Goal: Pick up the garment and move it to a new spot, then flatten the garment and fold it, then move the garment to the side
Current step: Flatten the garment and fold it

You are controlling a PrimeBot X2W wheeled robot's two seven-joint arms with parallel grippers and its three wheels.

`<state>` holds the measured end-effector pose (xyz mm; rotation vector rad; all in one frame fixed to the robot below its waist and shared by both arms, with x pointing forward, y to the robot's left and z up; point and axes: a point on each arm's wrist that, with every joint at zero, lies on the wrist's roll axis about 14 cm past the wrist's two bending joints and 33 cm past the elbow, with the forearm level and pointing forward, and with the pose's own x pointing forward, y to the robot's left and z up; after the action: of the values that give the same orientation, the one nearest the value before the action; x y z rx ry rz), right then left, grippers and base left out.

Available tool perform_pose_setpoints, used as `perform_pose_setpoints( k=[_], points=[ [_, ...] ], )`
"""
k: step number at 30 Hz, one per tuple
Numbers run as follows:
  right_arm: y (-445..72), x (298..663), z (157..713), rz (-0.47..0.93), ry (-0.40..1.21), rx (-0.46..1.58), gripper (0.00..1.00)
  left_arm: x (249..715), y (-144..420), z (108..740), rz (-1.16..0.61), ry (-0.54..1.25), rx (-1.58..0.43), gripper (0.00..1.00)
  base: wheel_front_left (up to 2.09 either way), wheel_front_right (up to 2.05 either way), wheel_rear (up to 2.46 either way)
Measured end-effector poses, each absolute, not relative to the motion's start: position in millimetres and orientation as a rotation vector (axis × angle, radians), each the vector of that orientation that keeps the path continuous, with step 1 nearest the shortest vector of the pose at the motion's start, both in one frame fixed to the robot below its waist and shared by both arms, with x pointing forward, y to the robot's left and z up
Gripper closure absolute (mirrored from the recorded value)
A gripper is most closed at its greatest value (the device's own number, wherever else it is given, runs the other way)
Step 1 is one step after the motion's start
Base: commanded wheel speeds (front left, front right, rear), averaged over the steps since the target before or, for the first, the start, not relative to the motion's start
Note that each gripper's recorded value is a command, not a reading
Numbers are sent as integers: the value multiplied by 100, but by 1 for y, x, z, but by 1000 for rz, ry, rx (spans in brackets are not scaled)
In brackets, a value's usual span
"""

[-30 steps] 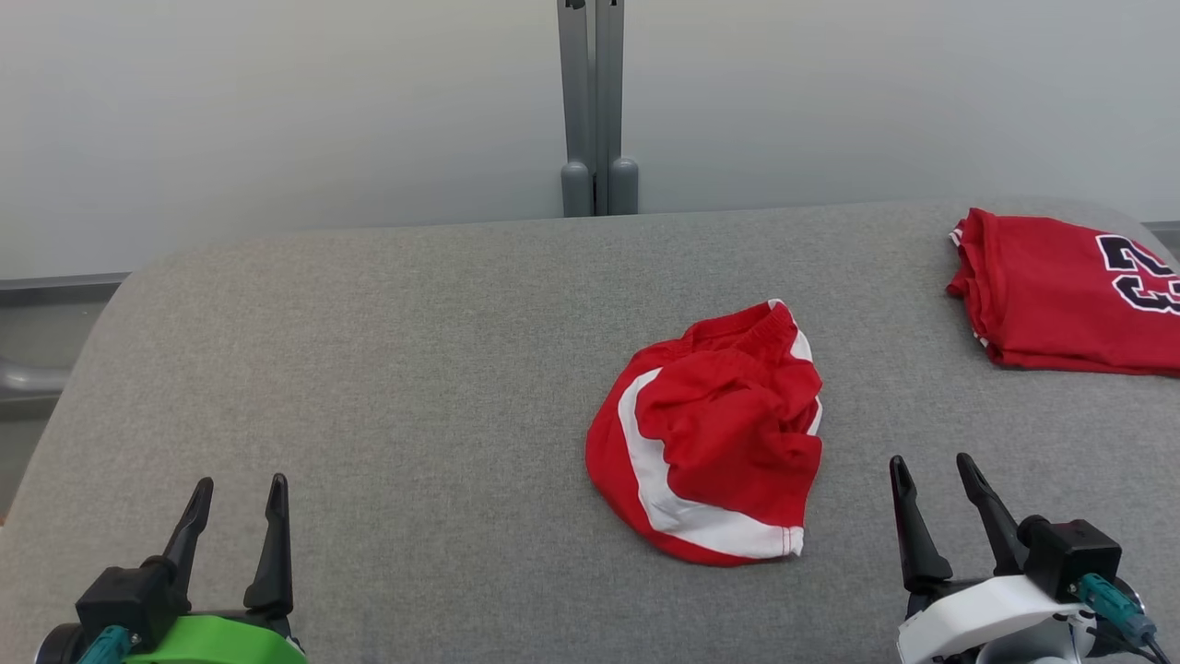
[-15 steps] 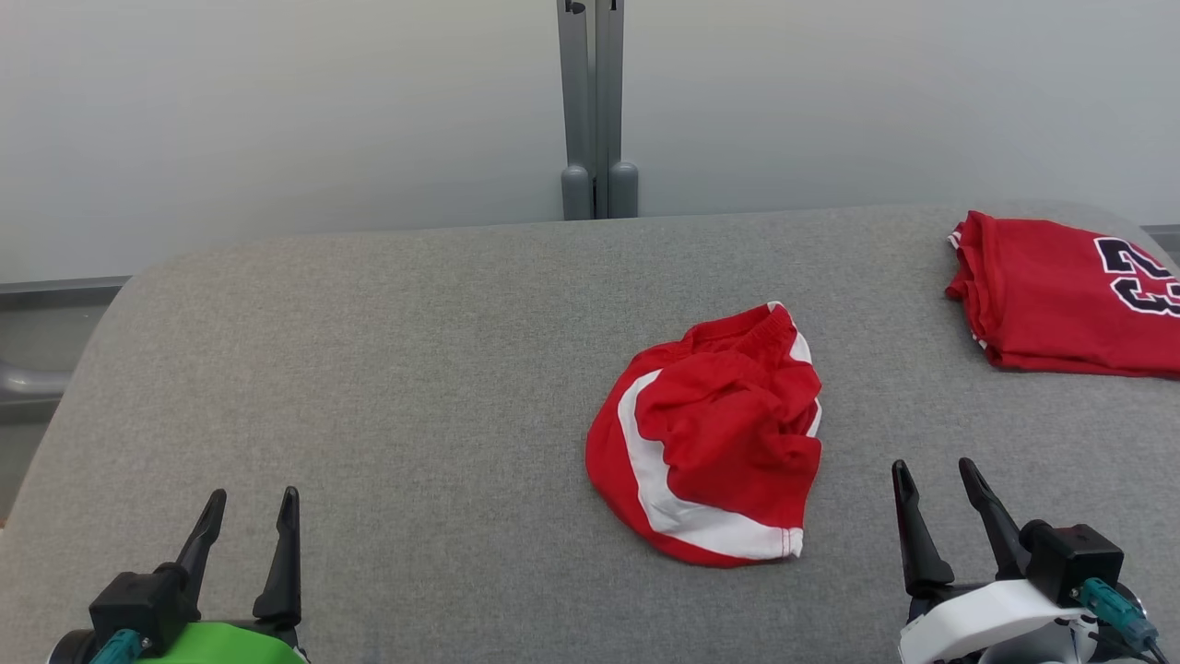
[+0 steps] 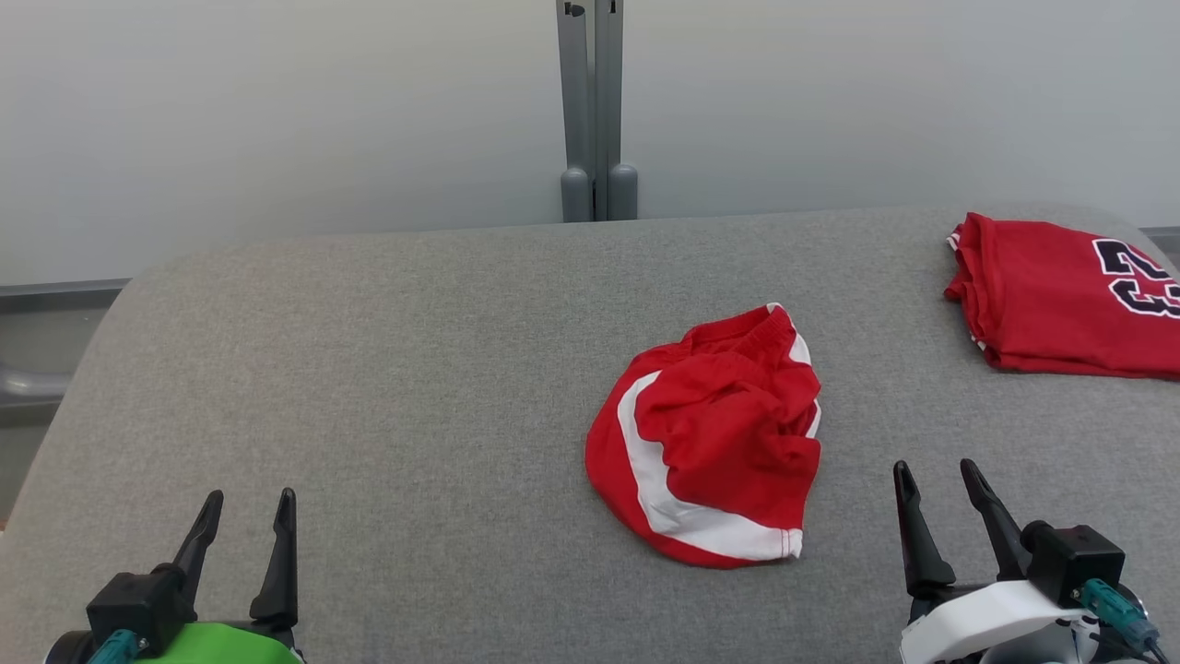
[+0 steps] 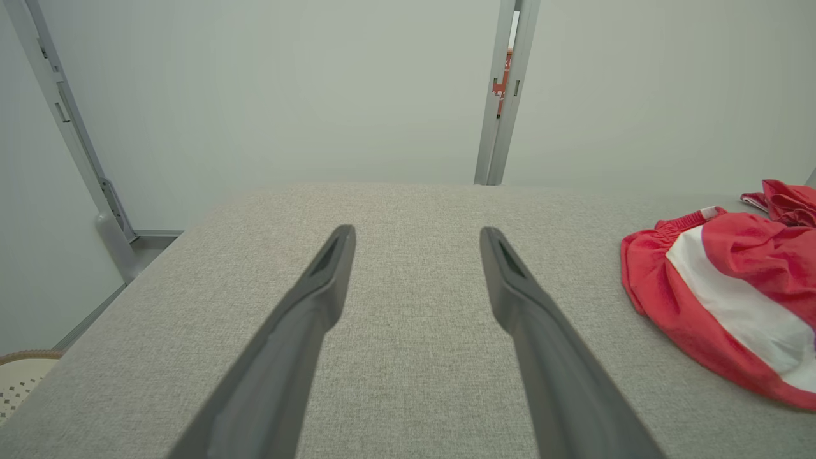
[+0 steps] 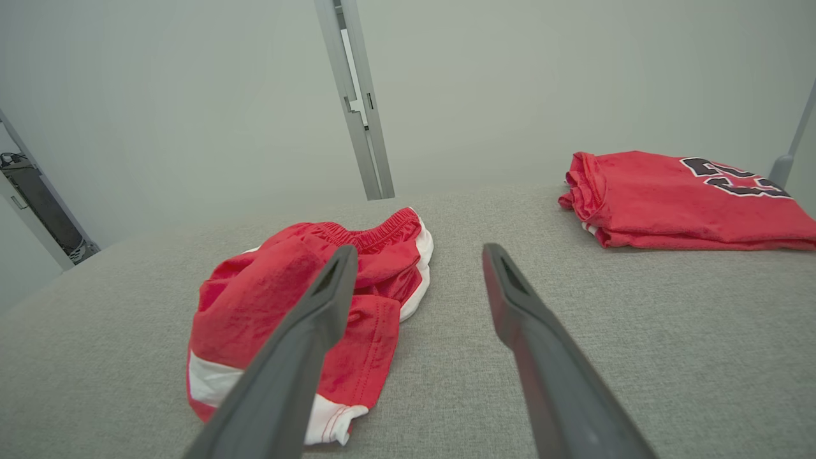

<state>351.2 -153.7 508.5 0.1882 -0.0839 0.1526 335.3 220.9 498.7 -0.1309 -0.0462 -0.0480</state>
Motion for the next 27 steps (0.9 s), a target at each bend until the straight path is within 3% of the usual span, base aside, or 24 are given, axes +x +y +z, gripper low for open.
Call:
perform_pose_setpoints(
  k=[27],
  points=[
    [-154, 350, 506, 152, -76, 187, 0, 335, 222, 499, -48, -48, -124, 0, 0, 0, 0]
  ],
)
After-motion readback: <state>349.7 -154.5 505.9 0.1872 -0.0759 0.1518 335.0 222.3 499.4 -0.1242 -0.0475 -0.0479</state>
